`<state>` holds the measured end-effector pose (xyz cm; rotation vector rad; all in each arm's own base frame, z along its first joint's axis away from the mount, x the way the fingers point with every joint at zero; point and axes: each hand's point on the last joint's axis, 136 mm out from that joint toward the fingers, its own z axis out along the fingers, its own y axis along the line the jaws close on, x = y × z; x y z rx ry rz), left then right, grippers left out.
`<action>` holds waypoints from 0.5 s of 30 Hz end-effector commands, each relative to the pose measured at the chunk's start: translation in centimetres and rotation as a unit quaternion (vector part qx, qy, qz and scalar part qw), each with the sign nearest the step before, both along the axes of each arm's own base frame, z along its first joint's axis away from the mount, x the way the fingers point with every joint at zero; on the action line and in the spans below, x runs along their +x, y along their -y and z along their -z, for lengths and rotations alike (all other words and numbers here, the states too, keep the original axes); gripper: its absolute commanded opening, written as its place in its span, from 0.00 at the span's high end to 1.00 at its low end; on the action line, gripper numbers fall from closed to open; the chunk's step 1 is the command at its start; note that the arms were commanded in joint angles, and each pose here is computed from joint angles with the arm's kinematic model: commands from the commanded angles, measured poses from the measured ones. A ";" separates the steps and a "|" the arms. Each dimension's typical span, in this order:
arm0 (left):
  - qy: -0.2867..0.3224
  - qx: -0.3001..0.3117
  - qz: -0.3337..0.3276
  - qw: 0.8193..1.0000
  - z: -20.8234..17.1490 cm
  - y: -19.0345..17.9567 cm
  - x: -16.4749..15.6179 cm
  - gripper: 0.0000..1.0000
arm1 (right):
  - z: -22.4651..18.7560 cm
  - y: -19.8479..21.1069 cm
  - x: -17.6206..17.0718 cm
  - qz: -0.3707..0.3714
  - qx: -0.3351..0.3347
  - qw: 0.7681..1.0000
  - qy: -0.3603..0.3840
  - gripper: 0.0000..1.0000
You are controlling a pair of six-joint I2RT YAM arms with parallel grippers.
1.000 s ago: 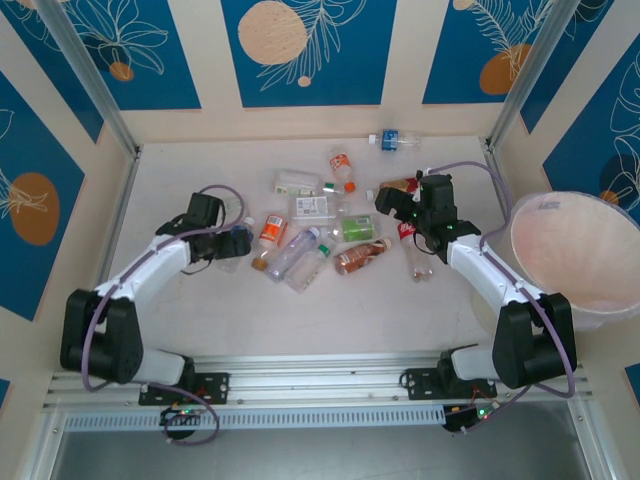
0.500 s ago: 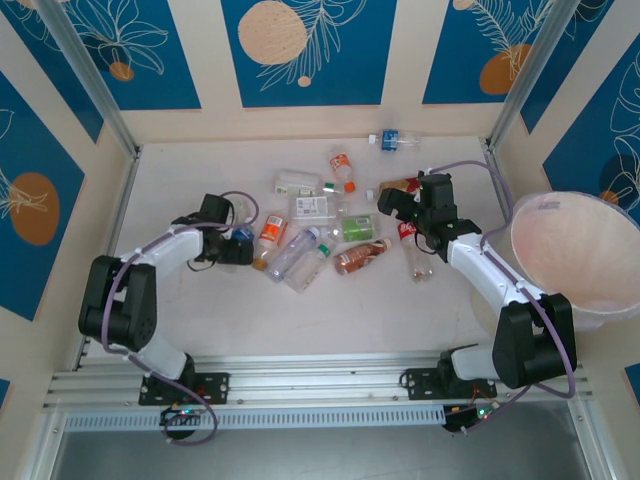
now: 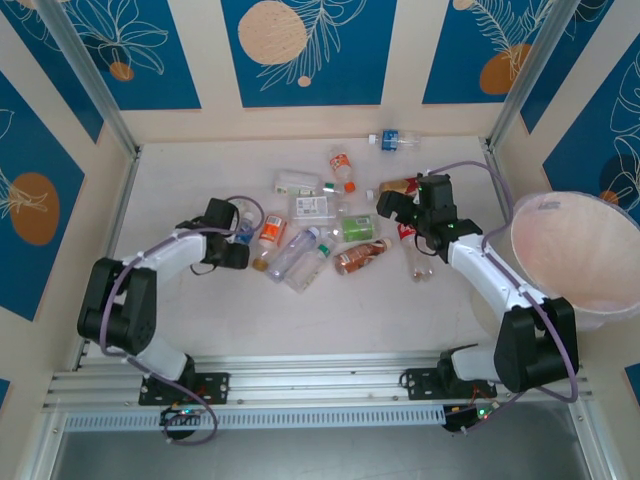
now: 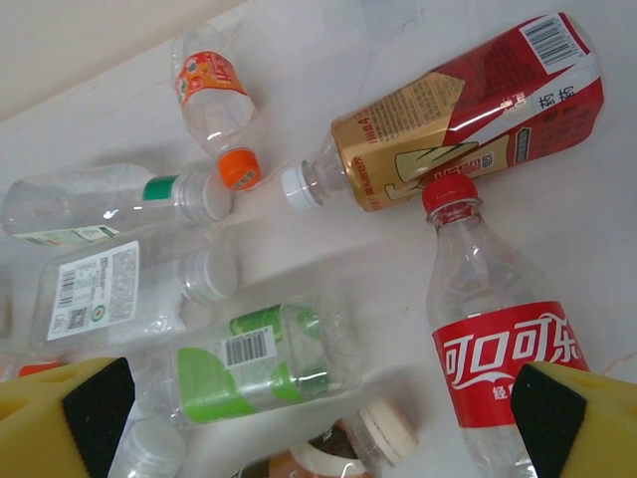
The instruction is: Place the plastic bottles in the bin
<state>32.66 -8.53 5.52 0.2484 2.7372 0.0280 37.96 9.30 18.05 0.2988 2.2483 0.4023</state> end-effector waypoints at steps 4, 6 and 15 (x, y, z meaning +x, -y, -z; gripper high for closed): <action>0.152 -0.016 0.067 0.986 -7.8 4.9 0.7 0.61 | -3.6 -2.1 -2.9 -0.038 0.089 0.995 0.036 0.01; 0.189 -0.061 0.095 0.975 -10.2 7.4 0.5 0.66 | -4.7 -3.2 -3.7 -0.065 0.122 0.989 0.047 0.01; 0.224 -0.393 0.270 0.850 -20.3 20.6 -3.5 0.97 | -11.1 -10.1 -7.7 -0.253 0.285 0.920 0.095 0.01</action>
